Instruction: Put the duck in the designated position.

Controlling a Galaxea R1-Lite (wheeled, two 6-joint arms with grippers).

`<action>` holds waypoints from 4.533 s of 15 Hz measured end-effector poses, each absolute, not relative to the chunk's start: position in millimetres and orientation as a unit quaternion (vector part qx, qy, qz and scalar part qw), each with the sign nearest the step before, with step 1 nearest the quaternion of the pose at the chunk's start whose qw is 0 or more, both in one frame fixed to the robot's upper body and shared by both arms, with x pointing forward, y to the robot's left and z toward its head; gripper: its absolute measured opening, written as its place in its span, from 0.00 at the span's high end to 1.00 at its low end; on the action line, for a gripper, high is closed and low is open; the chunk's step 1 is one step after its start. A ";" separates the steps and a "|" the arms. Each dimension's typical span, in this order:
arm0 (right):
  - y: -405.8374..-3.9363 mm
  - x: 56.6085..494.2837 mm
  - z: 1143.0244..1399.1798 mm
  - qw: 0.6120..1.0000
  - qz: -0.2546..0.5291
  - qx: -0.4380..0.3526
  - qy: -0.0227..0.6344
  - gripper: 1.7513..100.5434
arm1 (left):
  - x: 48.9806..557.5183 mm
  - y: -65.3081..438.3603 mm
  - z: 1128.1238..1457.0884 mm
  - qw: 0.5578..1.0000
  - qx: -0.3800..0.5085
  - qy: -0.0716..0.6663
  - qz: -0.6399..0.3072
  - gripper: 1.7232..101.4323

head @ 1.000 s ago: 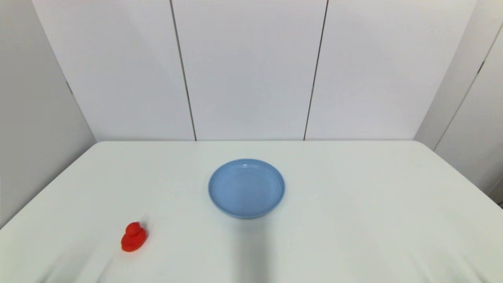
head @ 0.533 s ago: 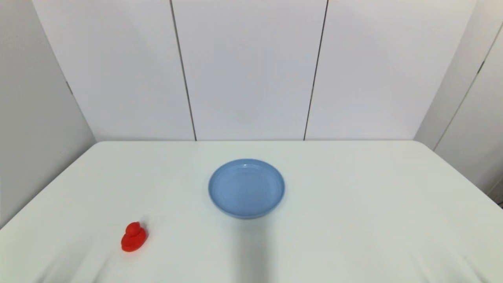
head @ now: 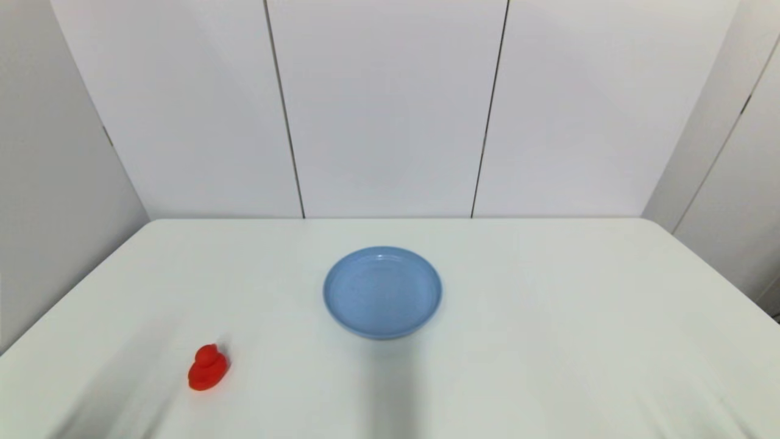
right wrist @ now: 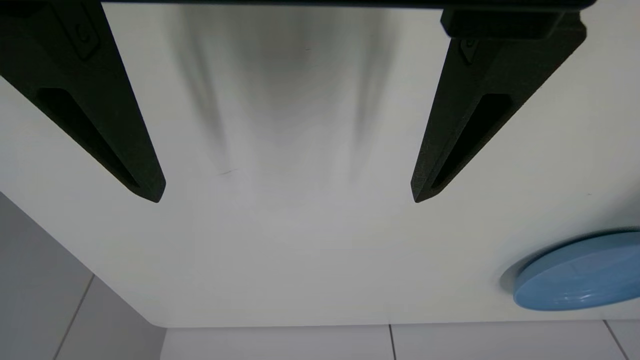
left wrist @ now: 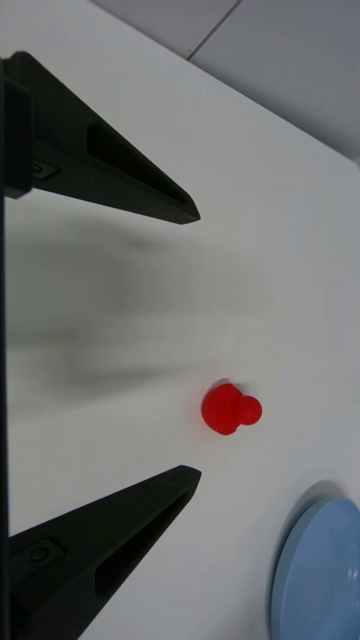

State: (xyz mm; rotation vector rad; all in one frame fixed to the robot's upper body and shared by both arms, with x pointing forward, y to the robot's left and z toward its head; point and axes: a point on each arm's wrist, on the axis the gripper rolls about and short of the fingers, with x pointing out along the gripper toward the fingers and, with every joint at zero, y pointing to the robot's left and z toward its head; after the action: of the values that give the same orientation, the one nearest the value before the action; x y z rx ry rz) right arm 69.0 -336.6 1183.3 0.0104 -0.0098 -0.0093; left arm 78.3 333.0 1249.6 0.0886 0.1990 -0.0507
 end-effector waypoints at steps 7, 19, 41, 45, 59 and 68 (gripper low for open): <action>-336.5 69.0 1183.4 1.000 -0.004 0.005 -0.005 0.03 | 164.5 326.7 1330.2 0.947 0.073 0.275 -0.152 0.04; -336.5 69.0 1183.3 1.000 -0.004 0.006 -0.005 0.03 | 284.7 313.6 1278.6 0.878 0.019 0.456 -0.145 0.04; -336.6 69.0 1183.5 1.000 -0.005 0.005 -0.005 0.03 | 298.7 265.3 1257.3 0.844 0.101 0.517 -0.100 0.04; -336.5 69.0 1183.5 1.000 -0.004 0.005 -0.005 0.03 | 301.9 254.1 1255.4 0.847 0.097 0.517 -0.072 0.04; -336.6 69.0 1183.4 1.000 -0.005 0.005 -0.005 0.03 | 301.5 244.3 1251.0 0.848 0.068 0.525 0.028 0.04; -336.5 69.0 1183.4 1.000 -0.004 0.005 -0.005 0.03 | 295.2 238.2 1249.9 0.854 0.007 0.515 0.072 0.04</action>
State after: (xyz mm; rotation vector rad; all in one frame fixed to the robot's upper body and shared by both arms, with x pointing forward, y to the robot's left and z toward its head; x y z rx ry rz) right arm 69.0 -336.5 1183.4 0.0109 -0.0103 -0.0089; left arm 295.2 238.2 1249.9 0.0150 1.0840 0.1513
